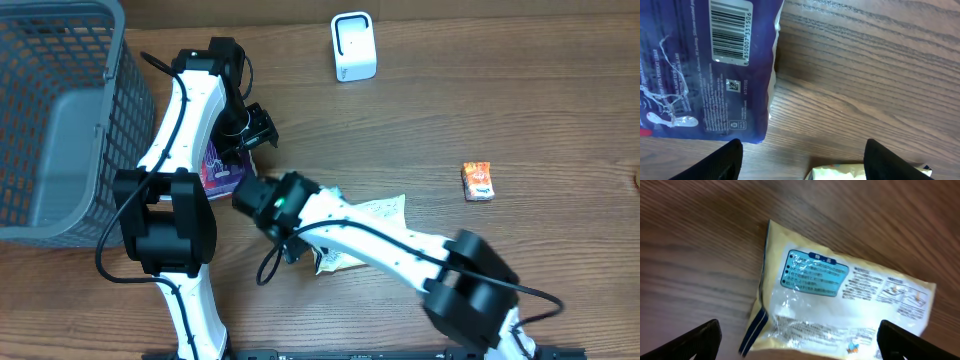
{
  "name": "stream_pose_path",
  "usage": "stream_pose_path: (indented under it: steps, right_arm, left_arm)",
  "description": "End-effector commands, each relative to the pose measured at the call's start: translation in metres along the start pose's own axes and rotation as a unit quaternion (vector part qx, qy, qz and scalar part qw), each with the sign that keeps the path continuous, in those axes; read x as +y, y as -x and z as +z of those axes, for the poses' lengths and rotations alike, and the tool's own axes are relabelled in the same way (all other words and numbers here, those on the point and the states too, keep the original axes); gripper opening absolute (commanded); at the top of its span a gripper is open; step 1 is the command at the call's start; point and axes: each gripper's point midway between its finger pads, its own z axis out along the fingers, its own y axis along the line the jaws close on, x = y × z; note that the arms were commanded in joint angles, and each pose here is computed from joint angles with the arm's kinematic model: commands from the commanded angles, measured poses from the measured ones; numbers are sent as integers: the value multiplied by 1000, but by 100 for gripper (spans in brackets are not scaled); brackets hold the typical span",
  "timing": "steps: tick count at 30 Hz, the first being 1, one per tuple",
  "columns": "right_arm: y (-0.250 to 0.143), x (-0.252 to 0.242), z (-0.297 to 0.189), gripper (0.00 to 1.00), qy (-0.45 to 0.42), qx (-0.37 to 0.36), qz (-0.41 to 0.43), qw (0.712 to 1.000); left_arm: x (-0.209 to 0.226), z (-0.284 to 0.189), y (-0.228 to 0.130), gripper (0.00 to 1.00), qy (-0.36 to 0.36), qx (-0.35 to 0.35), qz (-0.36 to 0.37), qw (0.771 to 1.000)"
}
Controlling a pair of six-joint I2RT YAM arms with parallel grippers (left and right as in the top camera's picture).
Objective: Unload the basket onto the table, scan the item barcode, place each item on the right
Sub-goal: 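Lower the yellow bag onto the table and release it, then grasp the yellow bag edge with the right gripper and flip it over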
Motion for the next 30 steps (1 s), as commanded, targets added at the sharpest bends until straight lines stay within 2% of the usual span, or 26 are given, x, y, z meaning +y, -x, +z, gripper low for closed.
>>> stream_pose_path:
  steps: [1,11,13,16,17,21,22,27,30]
  right_arm:
    - [-7,0,27,100,-53,3,-12,999]
    - [-11,9,72,100,-67,38,-18,997]
    - [-13,11,76,95,-64,45,-19,997]
    - [-14,11,80,81,-65,48,-19,997]
    - [-14,11,80,72,-65,48,-19,997]
    - [-12,9,81,23,-60,51,-13,997]
    - [-12,8,82,4,-58,53,-10,997]
    - [-7,13,73,4,0,74,17,997]
    - [6,17,47,4,66,82,44,994]
  left_arm:
    - [-2,-9,3,70,-5,-13,4,1000]
    - [2,-9,3,71,5,-15,14,1000]
    - [2,-9,3,71,5,-15,13,1000]
    - [2,-9,3,71,6,-15,13,1000]
    - [2,-9,3,71,6,-15,13,1000]
    - [2,-9,3,72,6,-15,14,1000]
    - [2,-9,3,73,6,-15,15,1000]
    - [2,-9,3,73,6,-15,16,1000]
    - [3,-9,2,73,7,-13,15,1000]
